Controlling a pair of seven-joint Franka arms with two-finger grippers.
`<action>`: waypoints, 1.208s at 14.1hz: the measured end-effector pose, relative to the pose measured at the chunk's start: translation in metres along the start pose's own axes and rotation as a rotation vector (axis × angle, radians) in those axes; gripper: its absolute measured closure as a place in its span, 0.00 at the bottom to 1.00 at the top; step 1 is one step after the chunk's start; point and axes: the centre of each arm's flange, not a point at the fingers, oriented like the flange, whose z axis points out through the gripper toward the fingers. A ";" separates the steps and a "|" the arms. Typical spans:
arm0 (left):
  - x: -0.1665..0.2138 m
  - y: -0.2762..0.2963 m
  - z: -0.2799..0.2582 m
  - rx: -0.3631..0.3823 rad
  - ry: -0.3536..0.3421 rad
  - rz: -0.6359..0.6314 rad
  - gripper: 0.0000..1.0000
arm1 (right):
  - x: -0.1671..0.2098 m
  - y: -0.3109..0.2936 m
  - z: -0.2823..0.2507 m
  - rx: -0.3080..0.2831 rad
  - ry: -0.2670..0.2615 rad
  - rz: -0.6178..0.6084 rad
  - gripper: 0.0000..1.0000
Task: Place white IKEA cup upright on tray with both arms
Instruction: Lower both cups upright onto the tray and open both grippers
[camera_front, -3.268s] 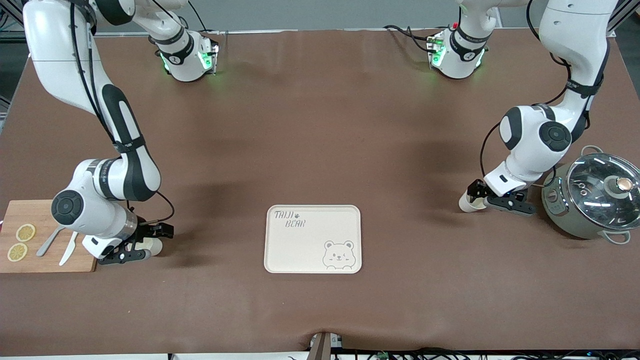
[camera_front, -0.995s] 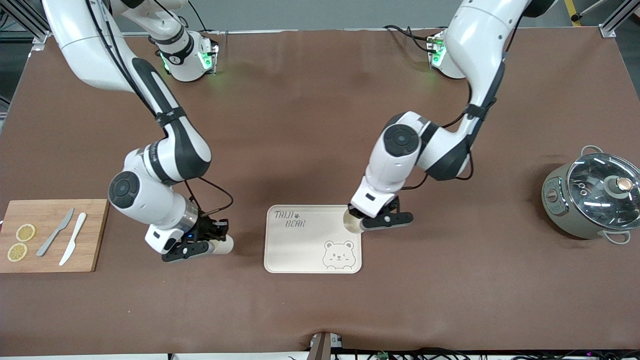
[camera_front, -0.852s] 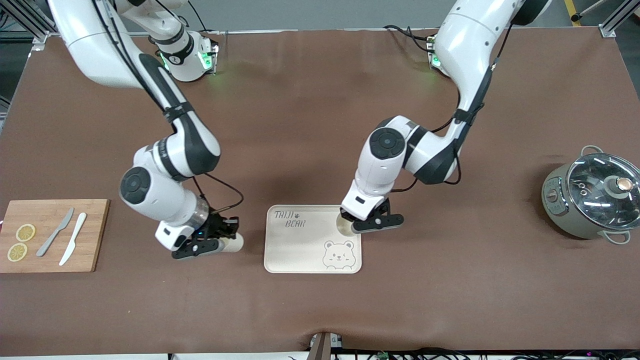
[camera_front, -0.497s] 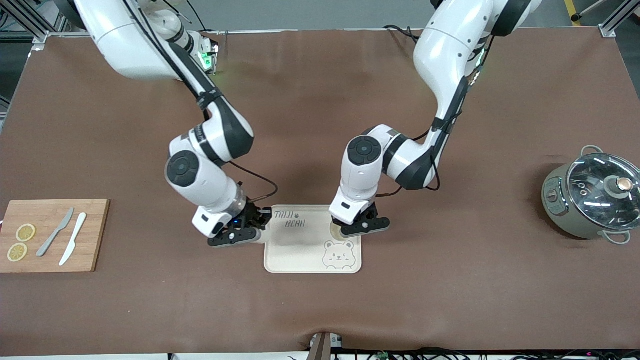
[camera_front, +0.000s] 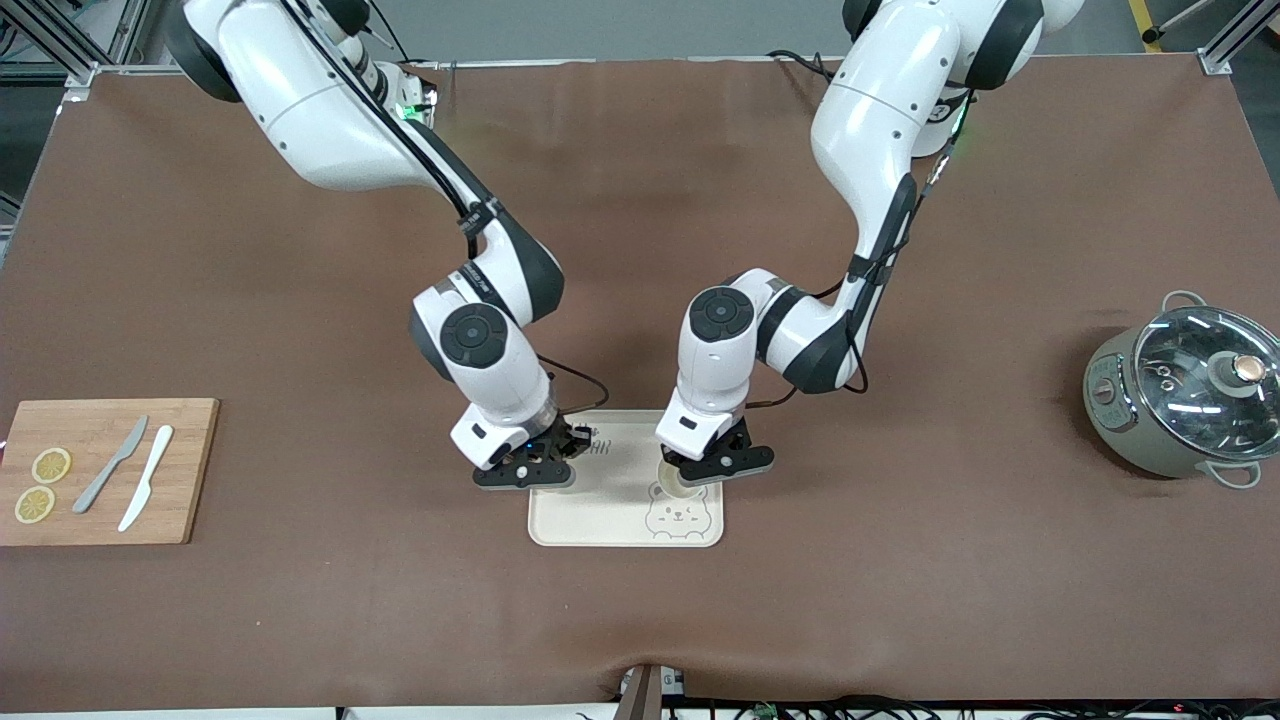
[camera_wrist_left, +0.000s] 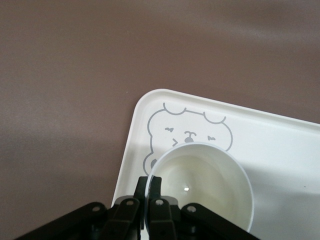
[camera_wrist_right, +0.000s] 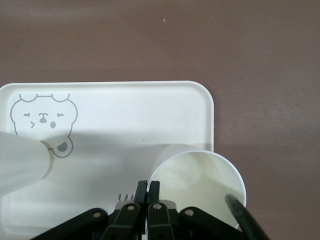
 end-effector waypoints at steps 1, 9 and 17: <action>-0.001 0.001 0.001 0.000 0.001 0.001 0.96 | 0.000 -0.004 0.006 -0.005 0.004 0.006 0.97; -0.002 0.002 0.005 -0.013 0.012 0.003 0.96 | -0.003 -0.012 0.020 -0.024 0.019 0.033 0.97; -0.002 0.002 0.009 -0.019 0.019 0.003 0.78 | -0.010 -0.020 0.032 -0.023 0.011 0.062 0.55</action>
